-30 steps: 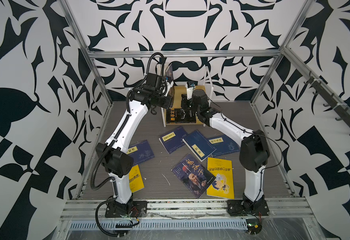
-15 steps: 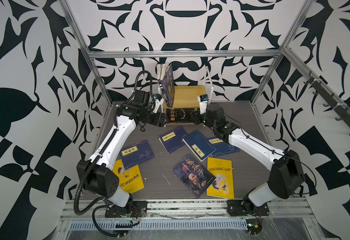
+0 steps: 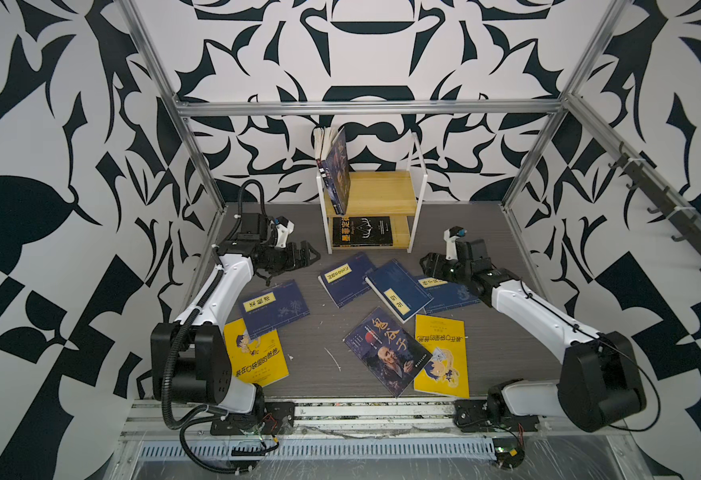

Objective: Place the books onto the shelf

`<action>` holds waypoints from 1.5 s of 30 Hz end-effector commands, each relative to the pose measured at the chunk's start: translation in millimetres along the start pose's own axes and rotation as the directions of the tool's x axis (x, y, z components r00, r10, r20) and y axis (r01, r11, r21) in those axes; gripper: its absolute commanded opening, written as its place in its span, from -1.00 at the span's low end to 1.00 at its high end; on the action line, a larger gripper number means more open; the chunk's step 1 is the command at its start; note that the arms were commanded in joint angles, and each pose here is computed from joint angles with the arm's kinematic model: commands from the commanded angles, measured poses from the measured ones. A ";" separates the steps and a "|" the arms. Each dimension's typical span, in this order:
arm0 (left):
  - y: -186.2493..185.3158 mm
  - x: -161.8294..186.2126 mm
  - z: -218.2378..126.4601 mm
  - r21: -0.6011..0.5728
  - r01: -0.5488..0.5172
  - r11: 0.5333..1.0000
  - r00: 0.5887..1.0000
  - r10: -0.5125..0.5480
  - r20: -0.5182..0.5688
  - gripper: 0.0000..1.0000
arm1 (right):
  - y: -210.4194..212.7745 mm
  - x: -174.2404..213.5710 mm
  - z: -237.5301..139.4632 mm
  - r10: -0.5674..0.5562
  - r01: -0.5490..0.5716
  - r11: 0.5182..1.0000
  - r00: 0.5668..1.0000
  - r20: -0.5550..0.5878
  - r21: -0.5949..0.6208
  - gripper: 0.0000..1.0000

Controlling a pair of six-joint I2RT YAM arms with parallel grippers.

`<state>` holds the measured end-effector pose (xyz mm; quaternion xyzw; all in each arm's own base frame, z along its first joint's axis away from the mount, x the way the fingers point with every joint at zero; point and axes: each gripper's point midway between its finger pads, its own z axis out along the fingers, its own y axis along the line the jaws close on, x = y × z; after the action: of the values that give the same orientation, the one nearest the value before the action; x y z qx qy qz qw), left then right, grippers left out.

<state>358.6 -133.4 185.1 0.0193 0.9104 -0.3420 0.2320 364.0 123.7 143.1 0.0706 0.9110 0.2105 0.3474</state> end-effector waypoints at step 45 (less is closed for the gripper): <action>-59.4 105.2 203.2 0.061 0.237 0.970 0.823 -0.167 -0.542 -0.09 | -46.5 90.4 38.0 0.284 -0.342 0.933 0.889 -0.360 -0.110 0.24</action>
<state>339.4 -322.7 49.0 0.0387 0.9077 -0.4150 -0.0485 323.6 116.5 46.3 0.1455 0.9168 0.3367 0.1581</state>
